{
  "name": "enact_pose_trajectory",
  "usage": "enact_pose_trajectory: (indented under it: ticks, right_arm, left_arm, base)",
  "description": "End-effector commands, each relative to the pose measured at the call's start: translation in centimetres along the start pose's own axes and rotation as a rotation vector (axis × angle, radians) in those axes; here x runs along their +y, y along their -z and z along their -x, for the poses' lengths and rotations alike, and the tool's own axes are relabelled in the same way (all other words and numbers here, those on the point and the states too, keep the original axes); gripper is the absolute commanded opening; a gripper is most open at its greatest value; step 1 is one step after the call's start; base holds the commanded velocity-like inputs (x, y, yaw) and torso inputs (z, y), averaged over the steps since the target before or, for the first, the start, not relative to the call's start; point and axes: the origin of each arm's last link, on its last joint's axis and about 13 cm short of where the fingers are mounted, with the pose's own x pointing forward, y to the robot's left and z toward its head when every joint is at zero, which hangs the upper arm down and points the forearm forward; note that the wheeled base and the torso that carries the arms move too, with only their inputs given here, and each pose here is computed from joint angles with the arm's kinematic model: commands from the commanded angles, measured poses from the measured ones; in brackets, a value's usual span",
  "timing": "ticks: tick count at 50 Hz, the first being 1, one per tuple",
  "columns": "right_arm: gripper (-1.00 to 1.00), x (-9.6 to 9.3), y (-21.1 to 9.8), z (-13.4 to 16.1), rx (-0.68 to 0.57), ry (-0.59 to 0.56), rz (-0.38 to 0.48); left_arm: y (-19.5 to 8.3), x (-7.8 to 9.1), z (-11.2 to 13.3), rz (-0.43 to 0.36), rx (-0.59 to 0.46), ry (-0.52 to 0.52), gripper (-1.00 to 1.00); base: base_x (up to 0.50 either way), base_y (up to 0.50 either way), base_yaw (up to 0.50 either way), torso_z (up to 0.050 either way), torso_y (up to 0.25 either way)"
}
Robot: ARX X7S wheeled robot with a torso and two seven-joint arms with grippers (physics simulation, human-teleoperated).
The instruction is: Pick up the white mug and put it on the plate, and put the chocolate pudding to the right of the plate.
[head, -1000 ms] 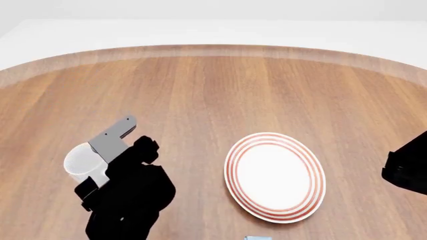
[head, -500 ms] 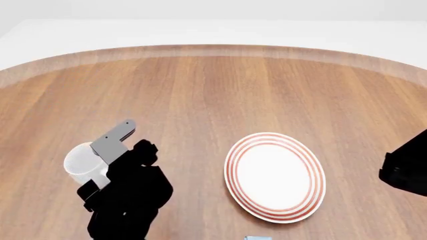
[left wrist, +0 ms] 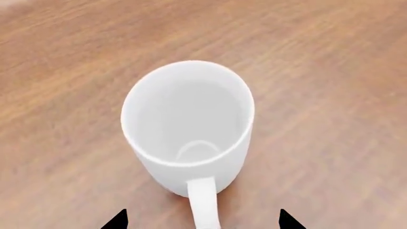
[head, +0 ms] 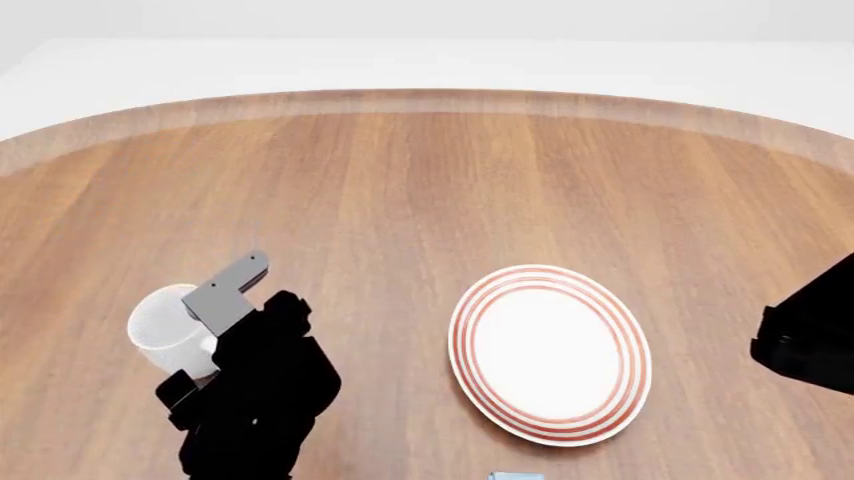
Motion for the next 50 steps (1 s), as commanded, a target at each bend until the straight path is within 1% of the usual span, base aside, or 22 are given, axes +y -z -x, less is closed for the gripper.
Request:
enact_pose_trajectory:
  ticks: [1, 18, 19, 45, 50]
  right_arm:
    - [1.0, 0.0, 0.0, 0.0, 0.003, -0.004, 0.0]
    - [1.0, 0.1, 0.0, 0.1, 0.007, -0.01, -0.001]
    - [1.0, 0.1, 0.0, 0.1, 0.008, -0.01, -0.001]
    - [1.0, 0.2, 0.1, 0.2, 0.014, -0.014, -0.006]
    - [1.0, 0.1, 0.1, 0.2, 0.014, -0.012, -0.006]
  left_arm:
    - [0.4, -0.1, -0.6, -0.007, 0.007, -0.003, 1.0]
    - [0.7, -0.2, -1.4, -0.008, 0.013, -0.002, 1.0]
    - [0.8, -0.1, -1.4, -0.009, 0.016, -0.004, -1.0]
    - [0.5, -0.2, -1.6, -0.003, 0.014, -0.003, -1.0]
    - [0.2, -0.2, -1.4, 0.004, 0.0, 0.015, -1.0]
  base:
    - [0.0, 0.0, 0.0, 0.0, 0.0]
    - [0.0, 0.0, 0.0, 0.0, 0.0]
    - [0.0, 0.0, 0.0, 0.0, 0.0]
    - [0.0, 0.0, 0.0, 0.0, 0.0]
    - [0.0, 0.0, 0.0, 0.0, 0.0]
